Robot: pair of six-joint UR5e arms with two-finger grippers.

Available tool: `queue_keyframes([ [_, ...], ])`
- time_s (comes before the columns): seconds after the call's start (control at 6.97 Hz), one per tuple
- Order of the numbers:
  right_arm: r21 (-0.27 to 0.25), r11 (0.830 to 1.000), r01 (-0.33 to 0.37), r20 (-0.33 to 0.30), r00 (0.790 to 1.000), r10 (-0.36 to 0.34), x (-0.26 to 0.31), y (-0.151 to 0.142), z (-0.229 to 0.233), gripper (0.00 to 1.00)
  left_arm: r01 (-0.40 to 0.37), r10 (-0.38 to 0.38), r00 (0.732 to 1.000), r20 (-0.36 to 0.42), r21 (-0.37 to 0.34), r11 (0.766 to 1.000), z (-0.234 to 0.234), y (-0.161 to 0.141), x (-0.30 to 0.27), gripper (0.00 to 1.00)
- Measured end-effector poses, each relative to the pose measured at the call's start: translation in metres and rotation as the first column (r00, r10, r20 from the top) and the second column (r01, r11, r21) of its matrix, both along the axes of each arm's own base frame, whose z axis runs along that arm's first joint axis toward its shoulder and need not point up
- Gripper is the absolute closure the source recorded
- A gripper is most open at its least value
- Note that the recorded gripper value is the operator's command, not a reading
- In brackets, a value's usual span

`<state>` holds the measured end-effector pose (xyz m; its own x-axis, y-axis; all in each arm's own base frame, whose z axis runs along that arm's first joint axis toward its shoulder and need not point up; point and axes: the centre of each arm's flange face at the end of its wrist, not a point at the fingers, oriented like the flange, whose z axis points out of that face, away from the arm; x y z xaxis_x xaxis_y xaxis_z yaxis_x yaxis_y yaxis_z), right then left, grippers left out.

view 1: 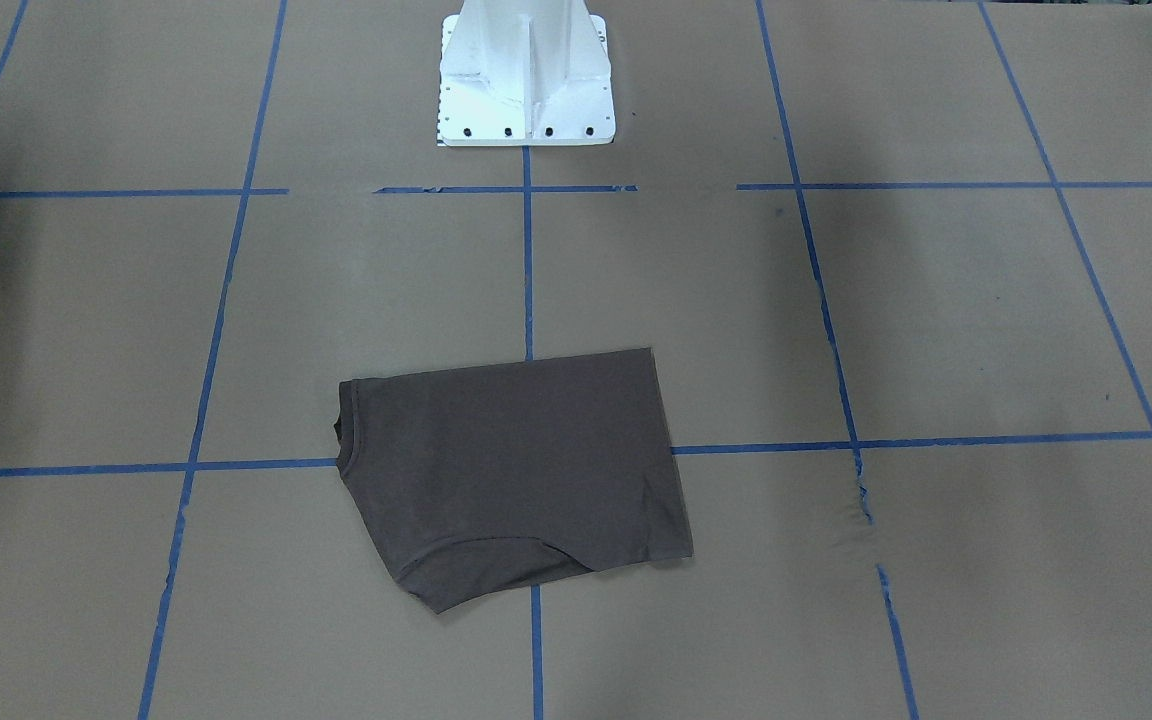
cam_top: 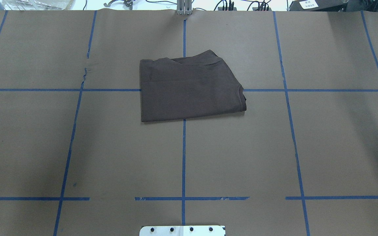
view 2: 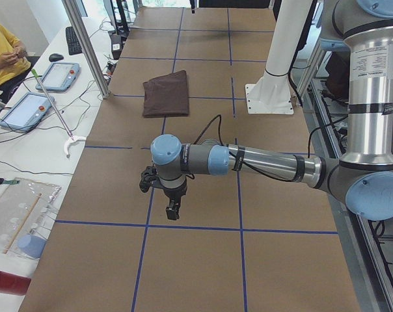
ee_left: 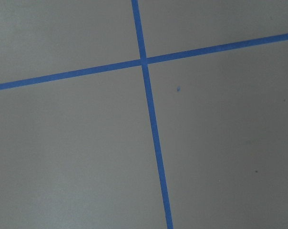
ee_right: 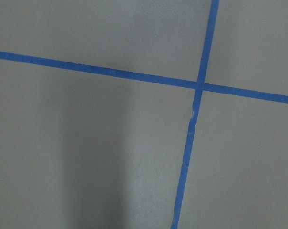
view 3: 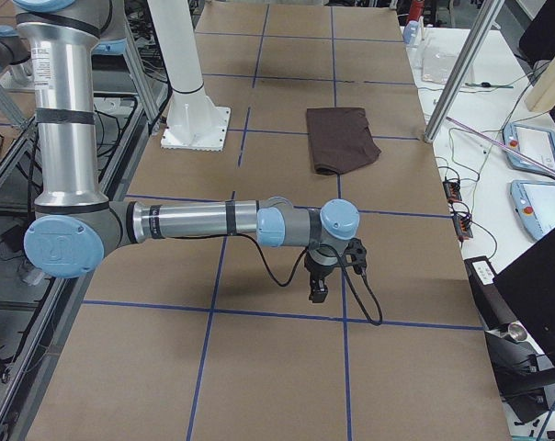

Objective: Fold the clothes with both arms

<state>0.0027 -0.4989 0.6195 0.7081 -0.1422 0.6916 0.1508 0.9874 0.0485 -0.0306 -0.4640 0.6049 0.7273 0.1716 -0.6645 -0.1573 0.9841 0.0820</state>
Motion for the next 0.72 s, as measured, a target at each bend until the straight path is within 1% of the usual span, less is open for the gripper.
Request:
queue_keyframes([
  [0.72, 0.004, 1.0, -0.008, -0.008, 1.0, 0.008, 0.0036, -0.0036, -0.0013, 0.0, -0.008, 0.008, 1.0, -0.01, -0.013, 1.0, 0.0065, -0.0011, 0.0037, 0.0],
])
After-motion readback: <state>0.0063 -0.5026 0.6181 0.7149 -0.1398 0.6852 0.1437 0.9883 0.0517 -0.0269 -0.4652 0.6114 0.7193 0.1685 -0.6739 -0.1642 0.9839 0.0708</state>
